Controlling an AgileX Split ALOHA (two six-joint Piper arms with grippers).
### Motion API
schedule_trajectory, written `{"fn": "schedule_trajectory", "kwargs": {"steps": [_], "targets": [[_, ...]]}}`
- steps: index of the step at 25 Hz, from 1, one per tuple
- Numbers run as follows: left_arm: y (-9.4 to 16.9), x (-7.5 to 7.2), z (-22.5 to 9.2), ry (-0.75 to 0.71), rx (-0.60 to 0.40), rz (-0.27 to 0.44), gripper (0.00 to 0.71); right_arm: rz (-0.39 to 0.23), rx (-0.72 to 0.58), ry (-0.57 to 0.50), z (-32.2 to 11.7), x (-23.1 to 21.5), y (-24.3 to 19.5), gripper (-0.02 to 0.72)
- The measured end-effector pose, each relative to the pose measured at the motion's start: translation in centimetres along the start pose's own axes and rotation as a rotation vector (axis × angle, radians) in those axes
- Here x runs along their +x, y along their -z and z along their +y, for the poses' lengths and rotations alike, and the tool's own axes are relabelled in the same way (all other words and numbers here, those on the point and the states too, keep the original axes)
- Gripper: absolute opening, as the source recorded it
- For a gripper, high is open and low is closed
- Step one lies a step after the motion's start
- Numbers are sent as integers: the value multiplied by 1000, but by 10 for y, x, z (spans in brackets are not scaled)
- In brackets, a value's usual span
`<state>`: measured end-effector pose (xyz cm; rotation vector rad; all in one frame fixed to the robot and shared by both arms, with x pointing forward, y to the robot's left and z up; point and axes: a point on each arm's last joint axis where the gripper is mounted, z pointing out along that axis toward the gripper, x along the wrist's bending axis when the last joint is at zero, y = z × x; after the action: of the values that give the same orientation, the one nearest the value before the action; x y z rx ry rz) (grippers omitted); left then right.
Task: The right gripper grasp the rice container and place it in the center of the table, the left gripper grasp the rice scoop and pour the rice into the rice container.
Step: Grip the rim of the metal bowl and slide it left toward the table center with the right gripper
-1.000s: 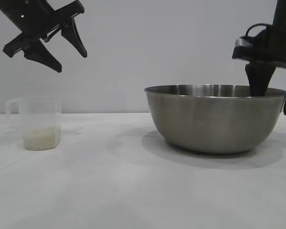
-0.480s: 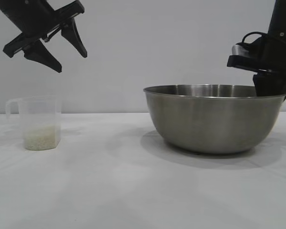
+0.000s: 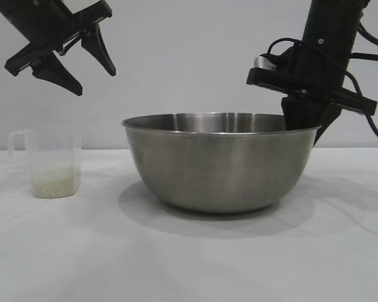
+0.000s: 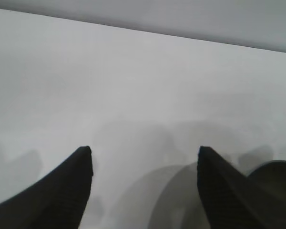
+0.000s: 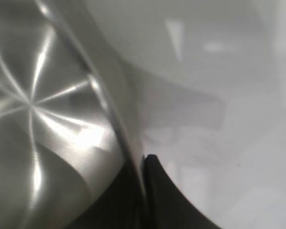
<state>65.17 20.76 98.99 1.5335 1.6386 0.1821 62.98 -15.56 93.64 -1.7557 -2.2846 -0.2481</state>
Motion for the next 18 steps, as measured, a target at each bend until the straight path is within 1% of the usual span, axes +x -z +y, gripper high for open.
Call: {"fn": "schedule_trajectory", "kwargs": {"steps": [6,7,8,14,16,17,18], "targets": [[0,0,0,0,0,0,414,20,-13,6,1,9,-3,0],[0,0,0,0,0,0,414,22,-18,4,2,9,-3,49],[0,0,0,0,0,0,414,23,-22,3,2,9,-3,49],[0,0,0,0,3,-3,414,25,-26,3,2,9,-2,389],[0,0,0,0,3,-3,414,21,-38,7,1,11,3,477],[0,0,0,0,3,-3,414,15,-50,15,1,12,9,507],[0,0,0,0,3,-3,414,4,-65,24,-1,13,15,500]]}}
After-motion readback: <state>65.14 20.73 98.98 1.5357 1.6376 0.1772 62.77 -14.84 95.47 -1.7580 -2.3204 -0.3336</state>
